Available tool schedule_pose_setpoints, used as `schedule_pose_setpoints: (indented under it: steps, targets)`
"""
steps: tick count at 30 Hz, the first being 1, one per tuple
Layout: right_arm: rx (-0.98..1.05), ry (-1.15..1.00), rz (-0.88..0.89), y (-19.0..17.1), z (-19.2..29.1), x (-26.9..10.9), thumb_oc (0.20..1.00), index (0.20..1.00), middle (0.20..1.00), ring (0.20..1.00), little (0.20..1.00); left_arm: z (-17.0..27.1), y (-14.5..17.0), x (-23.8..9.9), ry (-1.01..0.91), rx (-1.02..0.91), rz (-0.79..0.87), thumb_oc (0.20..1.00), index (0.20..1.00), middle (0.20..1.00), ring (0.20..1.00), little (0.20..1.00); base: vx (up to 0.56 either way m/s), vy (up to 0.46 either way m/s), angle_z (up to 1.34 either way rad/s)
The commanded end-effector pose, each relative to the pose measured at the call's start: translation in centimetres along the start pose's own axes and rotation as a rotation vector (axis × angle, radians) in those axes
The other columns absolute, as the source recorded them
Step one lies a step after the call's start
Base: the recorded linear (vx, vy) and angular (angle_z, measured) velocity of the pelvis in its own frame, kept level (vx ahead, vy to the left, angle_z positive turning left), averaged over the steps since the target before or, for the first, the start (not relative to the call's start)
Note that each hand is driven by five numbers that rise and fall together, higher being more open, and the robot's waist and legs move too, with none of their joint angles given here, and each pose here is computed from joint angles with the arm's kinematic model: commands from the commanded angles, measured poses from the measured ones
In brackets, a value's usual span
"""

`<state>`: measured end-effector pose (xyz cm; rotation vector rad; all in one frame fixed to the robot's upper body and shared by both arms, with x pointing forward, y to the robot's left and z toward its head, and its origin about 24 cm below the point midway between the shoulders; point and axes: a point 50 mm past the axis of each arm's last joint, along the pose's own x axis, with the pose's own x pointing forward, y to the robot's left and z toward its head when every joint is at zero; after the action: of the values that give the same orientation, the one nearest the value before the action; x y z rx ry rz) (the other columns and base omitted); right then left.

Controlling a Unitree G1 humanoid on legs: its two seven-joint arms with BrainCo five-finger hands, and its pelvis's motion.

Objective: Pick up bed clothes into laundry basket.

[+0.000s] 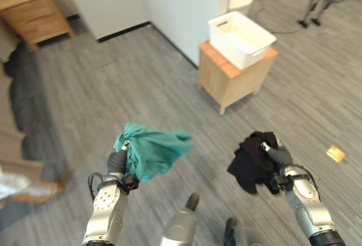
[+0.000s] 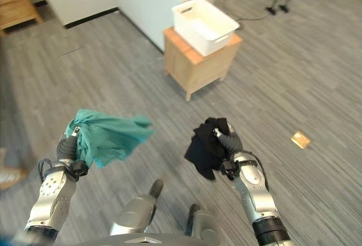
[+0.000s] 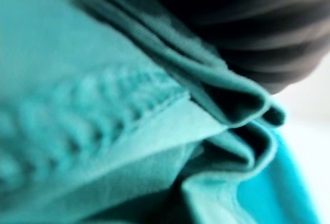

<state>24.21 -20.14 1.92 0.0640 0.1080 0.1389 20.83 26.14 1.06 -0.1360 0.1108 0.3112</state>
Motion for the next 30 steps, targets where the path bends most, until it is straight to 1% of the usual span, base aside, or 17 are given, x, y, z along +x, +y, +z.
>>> schedule_pose_setpoints:
  steps: [1, 3, 11, 15, 20, 21, 24, 25, 29, 30]
  targets:
    - [-0.035, -0.119, 0.006, -1.0, 2.5, -0.8, 0.2, 0.2, 0.2, 0.2, 0.2, 2.1, -2.5, 0.9, -0.118, -0.044, -0.104, 0.2, 0.2, 0.2, 0.2, 0.2, -0.22, -0.09, 0.41]
    - [-0.045, -0.121, -0.037, -2.0, 2.7, -1.1, 0.2, 0.2, 0.2, 0.2, 0.2, 1.7, -2.9, 0.8, -0.099, -0.056, -0.123, 0.2, 0.2, 0.2, 0.2, 0.2, -0.22, -0.028, 0.52]
    - [0.018, -0.091, -0.075, -1.6, 1.3, -2.1, 0.2, 0.2, 0.2, 0.2, 0.2, 2.2, -4.2, 1.0, -0.115, -0.037, -0.187, 0.2, 0.2, 0.2, 0.2, 0.2, 0.0, 0.099, 0.18]
    - [0.048, -0.099, -0.079, -1.3, 1.2, -1.9, 0.2, 0.2, 0.2, 0.2, 0.2, 3.6, -4.4, 1.3, -0.173, -0.007, -0.213, 0.2, 0.2, 0.2, 0.2, 0.2, 0.03, 0.121, -0.34]
    - [0.054, -0.096, -0.071, -1.0, 1.0, -1.8, 0.2, 0.2, 0.2, 0.2, 0.2, 3.5, -4.1, 1.2, -0.172, -0.01, -0.198, 0.2, 0.2, 0.2, 0.2, 0.2, 0.04, 0.097, -0.31]
    - [0.058, -0.065, -0.269, -4.9, 0.3, -3.5, 0.2, 0.2, 0.2, 0.2, 0.2, 3.2, -4.8, 1.8, -0.152, -0.096, -0.199, 0.2, 0.2, 0.2, 0.2, 0.2, 0.03, 0.104, -0.16]
    - [0.037, -0.078, -0.235, -4.5, 0.9, -2.7, 0.2, 0.2, 0.2, 0.2, 0.2, 3.2, -4.5, 1.7, -0.152, -0.095, -0.188, 0.2, 0.2, 0.2, 0.2, 0.2, 0.0, 0.093, 0.02]
    - [0.041, -0.112, -0.198, -3.8, 1.8, -1.7, 0.2, 0.2, 0.2, 0.2, 0.2, 3.0, -3.9, 1.6, -0.144, -0.082, -0.163, 0.2, 0.2, 0.2, 0.2, 0.2, 0.0, 0.115, 0.04]
    - [0.057, -0.129, -0.169, -2.9, 2.1, -0.9, 0.2, 0.2, 0.2, 0.2, 0.2, 2.2, -2.0, 1.2, -0.112, -0.053, -0.076, 0.2, 0.2, 0.2, 0.2, 0.2, 0.05, 0.23, 0.02]
    - [0.057, -0.13, -0.169, -2.9, 2.1, -0.9, 0.2, 0.2, 0.2, 0.2, 0.2, 2.2, -2.0, 1.3, -0.113, -0.053, -0.076, 0.2, 0.2, 0.2, 0.2, 0.2, 0.13, 0.423, -0.01]
